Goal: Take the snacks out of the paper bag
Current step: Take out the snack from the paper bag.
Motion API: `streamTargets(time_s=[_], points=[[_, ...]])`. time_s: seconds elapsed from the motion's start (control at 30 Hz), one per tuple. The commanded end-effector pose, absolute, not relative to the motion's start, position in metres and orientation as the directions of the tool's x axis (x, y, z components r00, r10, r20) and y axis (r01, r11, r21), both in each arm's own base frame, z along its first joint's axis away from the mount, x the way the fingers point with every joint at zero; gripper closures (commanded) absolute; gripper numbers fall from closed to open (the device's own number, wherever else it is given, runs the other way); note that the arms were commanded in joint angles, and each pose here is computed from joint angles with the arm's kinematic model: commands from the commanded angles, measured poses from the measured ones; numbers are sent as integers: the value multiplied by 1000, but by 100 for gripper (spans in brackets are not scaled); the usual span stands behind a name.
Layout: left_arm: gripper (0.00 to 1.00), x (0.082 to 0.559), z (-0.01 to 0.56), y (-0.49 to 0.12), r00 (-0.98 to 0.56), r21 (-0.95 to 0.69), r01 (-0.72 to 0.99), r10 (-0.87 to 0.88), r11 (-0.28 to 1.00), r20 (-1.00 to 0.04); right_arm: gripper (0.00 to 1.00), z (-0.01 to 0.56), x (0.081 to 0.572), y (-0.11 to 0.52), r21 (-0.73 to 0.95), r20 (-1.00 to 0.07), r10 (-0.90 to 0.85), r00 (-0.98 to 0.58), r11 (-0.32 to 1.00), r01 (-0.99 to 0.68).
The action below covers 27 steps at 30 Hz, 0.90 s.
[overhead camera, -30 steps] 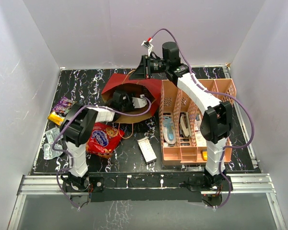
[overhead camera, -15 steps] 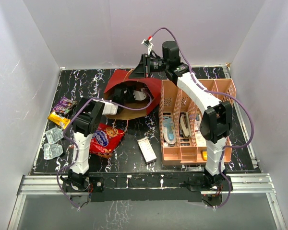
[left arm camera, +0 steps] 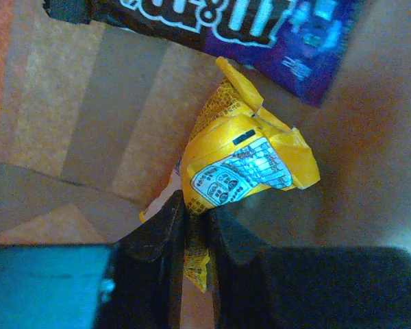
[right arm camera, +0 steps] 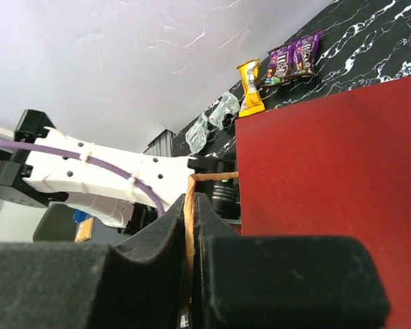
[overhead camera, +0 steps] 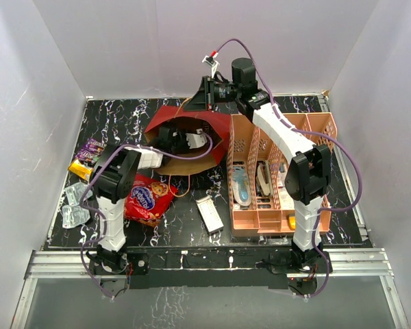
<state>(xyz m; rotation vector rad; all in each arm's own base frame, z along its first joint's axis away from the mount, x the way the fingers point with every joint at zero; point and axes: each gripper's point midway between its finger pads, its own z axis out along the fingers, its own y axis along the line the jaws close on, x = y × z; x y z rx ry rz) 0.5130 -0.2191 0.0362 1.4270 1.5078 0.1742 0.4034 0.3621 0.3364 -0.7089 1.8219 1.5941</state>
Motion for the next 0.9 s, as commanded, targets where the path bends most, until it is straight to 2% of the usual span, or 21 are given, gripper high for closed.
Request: streamTargets(time_s=[0.0, 0.23, 0.43, 0.67, 0.87], points=[[90, 480, 79, -232, 220, 641, 699, 757, 318, -615, 92, 369, 401, 360, 581, -813, 41, -581, 126, -804], [91, 415, 107, -227, 115, 540, 736, 711, 408, -694, 92, 369, 413, 354, 557, -829, 85, -553, 208, -804], [90, 355, 137, -214, 25, 468, 747, 683, 472, -730, 92, 363, 435, 337, 607, -794, 158, -586, 258, -752], [90, 273, 195, -196, -69, 290, 772, 528, 566, -846, 92, 363, 440, 329, 630, -777, 198, -598, 230, -742], [89, 231, 266, -182, -35, 223, 754, 376, 618, -926, 92, 358, 438, 327, 625, -780, 190, -596, 237, -744]])
